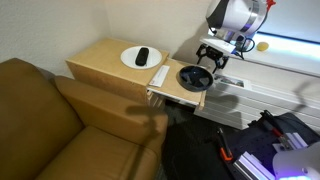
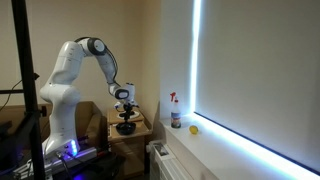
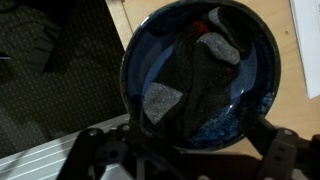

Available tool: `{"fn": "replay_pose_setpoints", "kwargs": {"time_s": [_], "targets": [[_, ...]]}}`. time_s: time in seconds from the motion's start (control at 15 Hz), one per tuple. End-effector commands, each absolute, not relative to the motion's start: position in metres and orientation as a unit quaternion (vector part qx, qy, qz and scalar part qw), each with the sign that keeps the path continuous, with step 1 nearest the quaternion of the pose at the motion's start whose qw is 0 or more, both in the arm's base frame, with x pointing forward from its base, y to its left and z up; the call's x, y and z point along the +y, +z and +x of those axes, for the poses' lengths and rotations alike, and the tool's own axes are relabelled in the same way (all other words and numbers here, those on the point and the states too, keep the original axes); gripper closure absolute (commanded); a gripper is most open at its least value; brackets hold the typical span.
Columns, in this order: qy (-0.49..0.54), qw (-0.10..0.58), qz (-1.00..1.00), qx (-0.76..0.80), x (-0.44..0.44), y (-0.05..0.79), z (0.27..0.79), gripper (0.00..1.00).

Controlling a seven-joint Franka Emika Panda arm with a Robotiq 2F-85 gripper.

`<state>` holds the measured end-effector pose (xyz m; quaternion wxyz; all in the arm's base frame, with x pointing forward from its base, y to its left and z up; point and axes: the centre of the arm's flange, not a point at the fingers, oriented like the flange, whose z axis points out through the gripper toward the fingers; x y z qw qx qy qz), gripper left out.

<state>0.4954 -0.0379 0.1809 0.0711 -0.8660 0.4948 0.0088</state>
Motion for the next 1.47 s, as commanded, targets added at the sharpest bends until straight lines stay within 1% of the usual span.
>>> {"fn": "replay_pose_setpoints", "kwargs": {"time_s": [0.0, 0.27, 0.47, 0.8, 0.87, 1.13, 1.2, 1.4], "targets": [[0.016, 0.049, -0.856, 0.515, -0.047, 0.160, 0.505, 0.00], [0.017, 0.068, -0.820, 0.568, -0.058, 0.128, 0.515, 0.00], [0.013, 0.081, -0.814, 0.575, -0.058, 0.116, 0.528, 0.00], [0.051, 0.118, -0.813, 0.568, -0.041, 0.106, 0.549, 0.00], [0.034, 0.100, -0.816, 0.568, -0.037, 0.115, 0.539, 0.00], [0.040, 0.106, -0.814, 0.570, -0.035, 0.112, 0.545, 0.00], [0.050, 0.093, -0.813, 0.573, -0.036, 0.104, 0.544, 0.00], [0.064, 0.102, -0.812, 0.571, -0.022, 0.091, 0.549, 0.00]]}}
